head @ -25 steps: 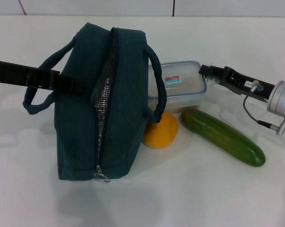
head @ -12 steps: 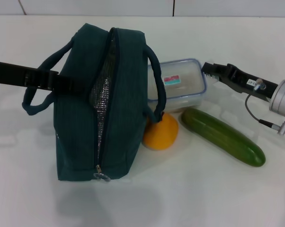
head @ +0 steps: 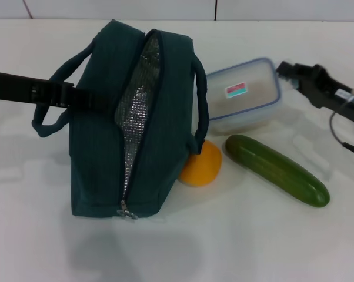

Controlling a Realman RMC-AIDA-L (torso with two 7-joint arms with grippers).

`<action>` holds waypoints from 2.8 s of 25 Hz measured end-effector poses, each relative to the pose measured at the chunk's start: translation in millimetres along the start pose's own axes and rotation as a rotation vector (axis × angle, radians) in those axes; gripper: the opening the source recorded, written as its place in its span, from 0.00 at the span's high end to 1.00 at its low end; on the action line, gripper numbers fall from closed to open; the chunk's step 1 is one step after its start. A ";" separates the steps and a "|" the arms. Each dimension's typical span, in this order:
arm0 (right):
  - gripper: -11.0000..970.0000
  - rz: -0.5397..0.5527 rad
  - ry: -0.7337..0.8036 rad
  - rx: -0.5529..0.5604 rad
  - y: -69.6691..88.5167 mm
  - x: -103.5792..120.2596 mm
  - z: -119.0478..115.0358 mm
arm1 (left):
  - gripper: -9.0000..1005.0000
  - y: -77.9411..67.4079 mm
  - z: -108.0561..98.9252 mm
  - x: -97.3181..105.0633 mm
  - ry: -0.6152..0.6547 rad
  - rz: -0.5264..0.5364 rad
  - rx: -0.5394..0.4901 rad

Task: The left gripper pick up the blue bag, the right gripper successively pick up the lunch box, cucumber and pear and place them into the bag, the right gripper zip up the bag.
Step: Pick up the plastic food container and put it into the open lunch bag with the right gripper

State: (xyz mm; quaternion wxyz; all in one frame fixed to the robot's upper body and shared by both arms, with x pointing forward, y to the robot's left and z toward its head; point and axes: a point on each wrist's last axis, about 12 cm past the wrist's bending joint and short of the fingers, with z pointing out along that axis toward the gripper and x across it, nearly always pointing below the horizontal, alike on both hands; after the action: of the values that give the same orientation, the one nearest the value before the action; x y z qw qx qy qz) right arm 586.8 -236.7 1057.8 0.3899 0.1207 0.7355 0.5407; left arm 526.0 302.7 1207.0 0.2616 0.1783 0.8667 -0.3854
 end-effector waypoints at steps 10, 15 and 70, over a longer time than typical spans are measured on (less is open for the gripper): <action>0.89 0.119 -0.200 -0.083 -8.3 -10.6 -44.1 | 0.95 -0.9 -0.8 0.2 -0.007 -0.003 0.010; 0.89 0.161 -0.278 -0.162 -5.3 -13.5 -61.1 | 0.95 -4.3 -3.2 -1.7 -0.014 0.001 0.027; 0.82 0.144 0.043 -0.530 106.3 -15.4 65.2 | 0.95 0.5 23.9 -18.0 -0.029 0.008 0.053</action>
State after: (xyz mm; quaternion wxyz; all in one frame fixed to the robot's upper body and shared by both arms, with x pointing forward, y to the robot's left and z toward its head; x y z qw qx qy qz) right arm 616.9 -159.2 1152.0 0.3526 0.0549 0.5662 0.7430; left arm 548.2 282.9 1203.8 0.2708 0.1832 0.8516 -0.4097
